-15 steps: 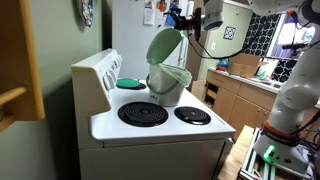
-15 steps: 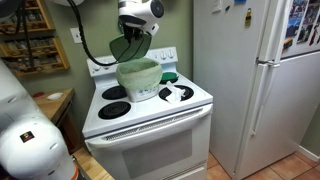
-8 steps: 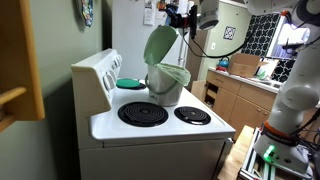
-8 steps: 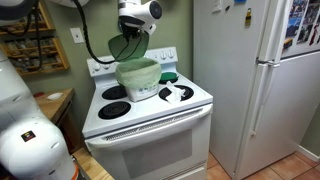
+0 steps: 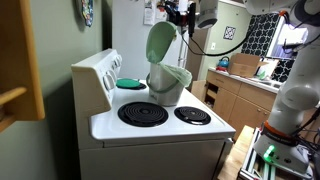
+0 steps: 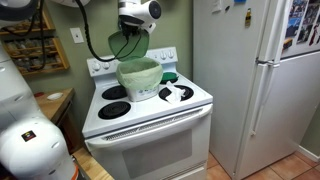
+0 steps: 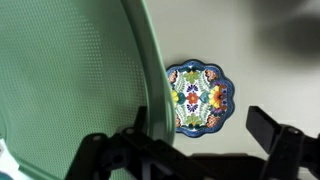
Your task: Open the lid to the bin and place the paper towel into it
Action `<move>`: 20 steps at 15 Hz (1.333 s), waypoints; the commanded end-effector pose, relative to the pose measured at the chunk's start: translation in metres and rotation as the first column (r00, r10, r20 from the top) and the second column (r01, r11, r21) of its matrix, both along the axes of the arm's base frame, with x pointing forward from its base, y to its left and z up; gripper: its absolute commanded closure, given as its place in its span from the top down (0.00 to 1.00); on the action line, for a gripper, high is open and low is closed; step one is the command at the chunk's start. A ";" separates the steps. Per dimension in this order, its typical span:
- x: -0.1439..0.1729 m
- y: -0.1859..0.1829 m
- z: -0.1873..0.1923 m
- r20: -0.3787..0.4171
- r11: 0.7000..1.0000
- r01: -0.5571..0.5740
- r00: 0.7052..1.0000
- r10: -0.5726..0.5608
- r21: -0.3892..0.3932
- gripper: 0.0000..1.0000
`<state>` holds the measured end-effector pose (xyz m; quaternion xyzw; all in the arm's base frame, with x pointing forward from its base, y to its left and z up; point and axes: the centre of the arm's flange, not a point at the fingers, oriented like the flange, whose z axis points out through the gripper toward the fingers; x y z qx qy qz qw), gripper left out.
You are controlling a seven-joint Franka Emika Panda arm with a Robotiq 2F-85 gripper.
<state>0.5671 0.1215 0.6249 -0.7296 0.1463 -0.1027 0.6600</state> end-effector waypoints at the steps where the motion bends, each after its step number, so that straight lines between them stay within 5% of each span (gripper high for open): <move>1: 0.004 -0.003 -0.005 -0.040 0.987 0.079 0.996 -0.085 -0.141 1.00; 13: 0.000 -0.032 -0.011 -0.024 0.879 0.190 0.975 -0.223 -0.437 1.00; 20: -0.017 -0.095 -0.032 0.080 0.616 0.231 0.961 -0.263 -0.753 1.00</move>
